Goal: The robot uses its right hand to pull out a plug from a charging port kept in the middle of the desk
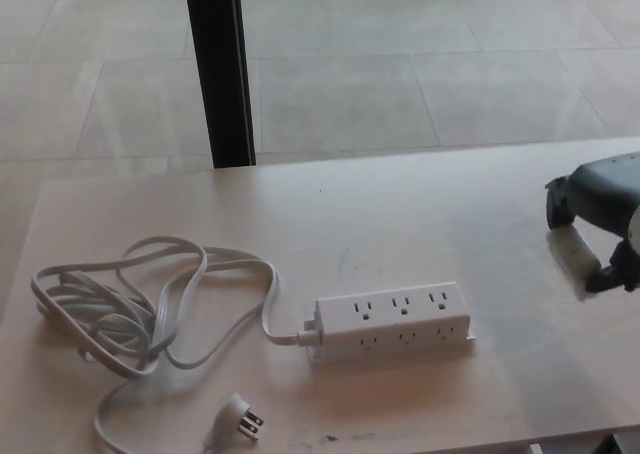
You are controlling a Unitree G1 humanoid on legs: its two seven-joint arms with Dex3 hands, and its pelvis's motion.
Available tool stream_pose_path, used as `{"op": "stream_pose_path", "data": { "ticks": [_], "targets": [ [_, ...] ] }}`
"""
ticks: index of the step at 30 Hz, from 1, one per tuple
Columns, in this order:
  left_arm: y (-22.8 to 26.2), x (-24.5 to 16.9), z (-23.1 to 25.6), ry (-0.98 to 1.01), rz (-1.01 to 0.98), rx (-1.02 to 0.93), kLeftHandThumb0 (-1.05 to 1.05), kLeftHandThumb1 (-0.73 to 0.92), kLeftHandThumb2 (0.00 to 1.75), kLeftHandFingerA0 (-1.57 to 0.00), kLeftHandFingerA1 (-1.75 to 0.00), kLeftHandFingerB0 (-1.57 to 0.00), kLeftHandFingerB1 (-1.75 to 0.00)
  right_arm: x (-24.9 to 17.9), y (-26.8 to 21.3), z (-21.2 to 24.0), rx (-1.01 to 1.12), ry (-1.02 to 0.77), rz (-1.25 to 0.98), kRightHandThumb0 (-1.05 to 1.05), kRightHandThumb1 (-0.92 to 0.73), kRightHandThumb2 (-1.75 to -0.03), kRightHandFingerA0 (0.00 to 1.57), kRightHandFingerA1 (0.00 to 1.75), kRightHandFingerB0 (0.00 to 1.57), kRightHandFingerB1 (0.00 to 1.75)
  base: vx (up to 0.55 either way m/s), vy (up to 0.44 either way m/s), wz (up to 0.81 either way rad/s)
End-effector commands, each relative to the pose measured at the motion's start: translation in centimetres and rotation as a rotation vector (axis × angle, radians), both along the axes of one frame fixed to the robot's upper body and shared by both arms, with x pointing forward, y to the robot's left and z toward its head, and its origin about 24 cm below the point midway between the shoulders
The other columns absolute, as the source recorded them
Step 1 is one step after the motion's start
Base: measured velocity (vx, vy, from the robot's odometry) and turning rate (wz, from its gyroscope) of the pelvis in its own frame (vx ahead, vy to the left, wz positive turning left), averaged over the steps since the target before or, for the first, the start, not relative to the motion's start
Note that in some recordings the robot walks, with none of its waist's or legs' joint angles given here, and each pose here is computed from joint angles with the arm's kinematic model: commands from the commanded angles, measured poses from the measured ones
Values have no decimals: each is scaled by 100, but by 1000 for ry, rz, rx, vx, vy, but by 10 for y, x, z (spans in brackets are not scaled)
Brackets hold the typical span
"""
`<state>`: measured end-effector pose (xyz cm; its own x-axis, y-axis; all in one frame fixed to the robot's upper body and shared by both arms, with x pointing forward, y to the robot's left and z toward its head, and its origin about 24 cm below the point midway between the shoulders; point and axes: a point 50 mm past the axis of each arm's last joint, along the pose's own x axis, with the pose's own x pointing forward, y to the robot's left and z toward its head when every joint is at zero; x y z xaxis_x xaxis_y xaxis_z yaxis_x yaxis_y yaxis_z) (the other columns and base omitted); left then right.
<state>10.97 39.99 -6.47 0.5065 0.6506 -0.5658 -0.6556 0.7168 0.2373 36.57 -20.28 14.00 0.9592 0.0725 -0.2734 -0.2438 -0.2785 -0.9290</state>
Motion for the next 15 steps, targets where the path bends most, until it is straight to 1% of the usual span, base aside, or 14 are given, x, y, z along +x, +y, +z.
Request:
{"op": "stream_pose_path", "data": {
  "ticks": [1,2,3,4,5,6,7,8,10,11,12,13,14,15],
  "targets": [
    [8,-2,6,-4,20,18,-71,83,67,-81,-48,-59,-38,-7,1,-13,-109,-40,85,-46,-76,-66,82,172,75,136,0,0,0],
    [8,-2,6,-14,25,2,-70,83,66,-76,-47,-60,-38,-9,7,-22,-160,-25,92,-49,-83,-72,73,157,65,80,0,0,0],
    [8,-2,6,-15,27,2,-70,83,66,-76,-47,-61,-38,-9,10,-24,-202,-23,129,-49,-82,-71,73,159,65,86,0,0,0],
    [8,-2,6,-15,24,4,-70,84,66,-76,-46,-59,-38,-9,13,-28,-218,-15,153,-45,-78,-67,73,150,69,76,0,0,0],
    [7,-1,6,-14,22,8,-70,84,66,-76,-46,-58,-38,-9,15,-33,-221,-19,164,-44,-76,-67,74,150,72,77,0,0,0],
    [7,0,6,-15,22,9,-70,83,66,-79,-46,-59,-38,-10,17,-36,-216,-29,174,-45,-80,-66,81,164,70,122,0,0,0],
    [8,0,6,-16,24,9,-69,84,66,-79,-46,-58,-38,-11,20,-42,-253,-25,192,-45,-81,-69,73,154,58,75,0,0,0],
    [8,-1,6,-19,24,8,-69,84,66,-79,-46,-58,-38,-12,23,-46,-326,-5,204,-45,-81,-69,73,154,58,75,0,0,0],
    [8,-1,6,-14,18,12,-69,85,66,-79,-46,-58,-38,-12,25,-50,-353,2,201,-43,-77,-68,73,158,64,70,0,0,0],
    [7,-1,6,-19,21,9,-69,84,66,-77,-46,-59,-38,-17,24,-59,-378,-21,234,-46,-67,-66,82,164,73,76,0,0,0],
    [7,-1,6,-20,21,9,-69,84,66,-77,-46,-59,-38,-17,24,-60,-382,-24,238,-46,-67,-66,82,164,73,76,0,0,0],
    [8,-1,7,-30,32,0,-69,84,66,-76,-46,-59,-38,-16,25,-59,-365,-25,244,-43,-66,-59,87,163,73,73,0,0,0],
    [8,0,7,-27,28,6,-69,84,66,-76,-46,-59,-38,-16,23,-58,-347,-3,231,-41,-64,-59,82,158,59,53,0,0,0],
    [8,0,7,-27,27,11,-69,84,66,-77,-46,-59,-38,-15,20,-57,-350,22,206,-43,-65,-59,77,158,58,60,0,0,0]
  ]
}}
